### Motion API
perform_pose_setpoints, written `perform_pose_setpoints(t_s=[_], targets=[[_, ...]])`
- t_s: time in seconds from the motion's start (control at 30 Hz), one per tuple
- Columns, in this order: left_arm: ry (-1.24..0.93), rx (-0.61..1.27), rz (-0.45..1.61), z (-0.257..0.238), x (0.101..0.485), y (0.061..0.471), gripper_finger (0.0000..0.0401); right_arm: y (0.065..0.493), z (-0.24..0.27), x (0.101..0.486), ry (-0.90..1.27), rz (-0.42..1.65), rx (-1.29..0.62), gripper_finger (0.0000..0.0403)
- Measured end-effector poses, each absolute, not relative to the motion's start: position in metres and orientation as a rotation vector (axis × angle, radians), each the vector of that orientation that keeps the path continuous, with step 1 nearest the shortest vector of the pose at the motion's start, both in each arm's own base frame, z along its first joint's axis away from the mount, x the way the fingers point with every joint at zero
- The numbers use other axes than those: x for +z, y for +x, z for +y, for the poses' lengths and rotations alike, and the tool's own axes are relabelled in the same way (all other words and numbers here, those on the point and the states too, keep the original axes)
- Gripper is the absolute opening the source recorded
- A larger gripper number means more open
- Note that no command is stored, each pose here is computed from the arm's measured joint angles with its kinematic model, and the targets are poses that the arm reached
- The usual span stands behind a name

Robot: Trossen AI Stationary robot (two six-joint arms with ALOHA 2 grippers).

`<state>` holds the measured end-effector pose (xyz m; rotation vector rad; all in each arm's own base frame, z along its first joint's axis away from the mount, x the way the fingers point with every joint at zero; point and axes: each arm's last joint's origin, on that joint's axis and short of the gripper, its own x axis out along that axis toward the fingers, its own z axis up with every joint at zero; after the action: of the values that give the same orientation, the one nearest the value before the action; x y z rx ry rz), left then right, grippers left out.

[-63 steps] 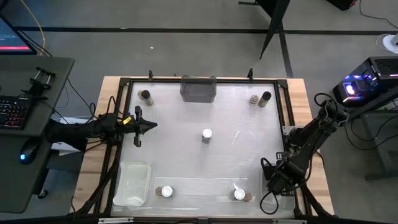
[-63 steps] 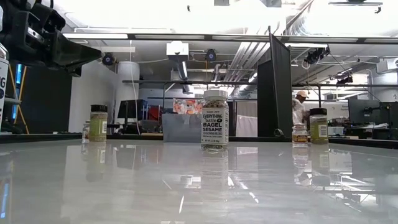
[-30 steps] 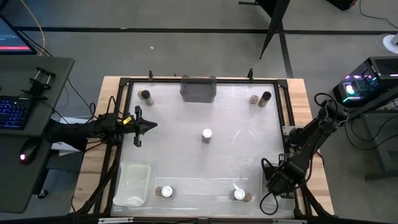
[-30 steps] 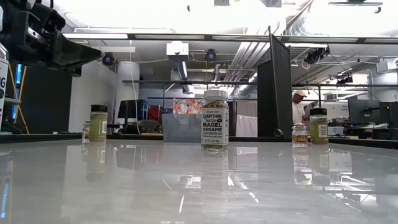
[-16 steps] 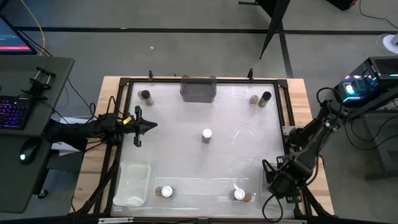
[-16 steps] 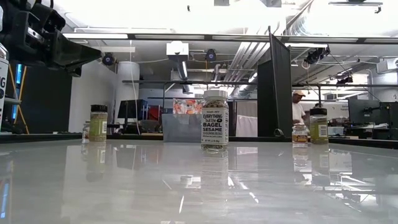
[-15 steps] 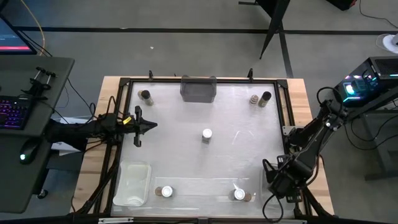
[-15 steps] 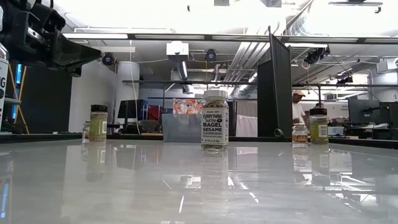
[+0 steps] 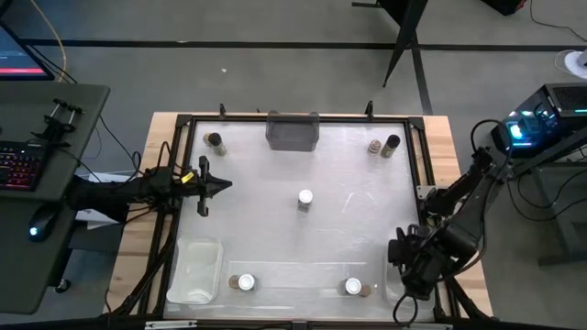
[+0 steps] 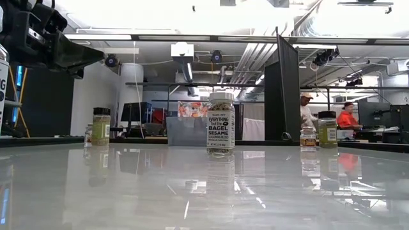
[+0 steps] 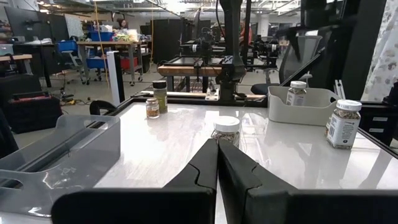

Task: Sort spices by type
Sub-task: Put the top right white seasoning bottle into the gray bin

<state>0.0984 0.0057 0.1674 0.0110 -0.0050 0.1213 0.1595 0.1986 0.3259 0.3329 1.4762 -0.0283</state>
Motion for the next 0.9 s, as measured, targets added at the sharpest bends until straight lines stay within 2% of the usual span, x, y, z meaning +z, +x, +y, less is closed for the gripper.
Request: perform_pose_setpoints(t_s=[0.2,0.4,0.5,0.57,0.63,0.8,0.83,0.9], targets=[[0.011,0.121,-0.004,0.006,0.167,0.098,0.0000,0.164,0.204,0.329,0.568,1.445,-0.142,0.0303],[0.011,0.121,-0.005,0.006,0.167,0.098,0.0000,0.168,0.212,0.322,0.563,1.486,-0.110,0.0303],[0.011,0.121,-0.005,0.006,0.167,0.098,0.0000,0.173,0.223,0.312,0.513,1.551,-0.027,0.0291],[0.011,0.121,-0.005,0.006,0.167,0.098,0.0000,0.175,0.232,0.303,0.455,1.599,0.037,0.0264],[0.011,0.121,-0.005,0.006,0.167,0.098,0.0000,0.176,0.242,0.292,0.394,1.646,0.078,0.0219],[0.011,0.121,-0.005,0.006,0.167,0.098,0.0000,0.174,0.263,0.261,0.247,1.742,0.155,0.0043],[0.011,0.121,-0.005,0.006,0.167,0.098,0.0000,0.172,0.265,0.254,0.224,1.768,0.167,0.0022],[0.011,0.121,-0.005,0.006,0.167,0.098,0.0000,0.167,0.264,0.242,0.209,1.797,0.150,0.0019]])
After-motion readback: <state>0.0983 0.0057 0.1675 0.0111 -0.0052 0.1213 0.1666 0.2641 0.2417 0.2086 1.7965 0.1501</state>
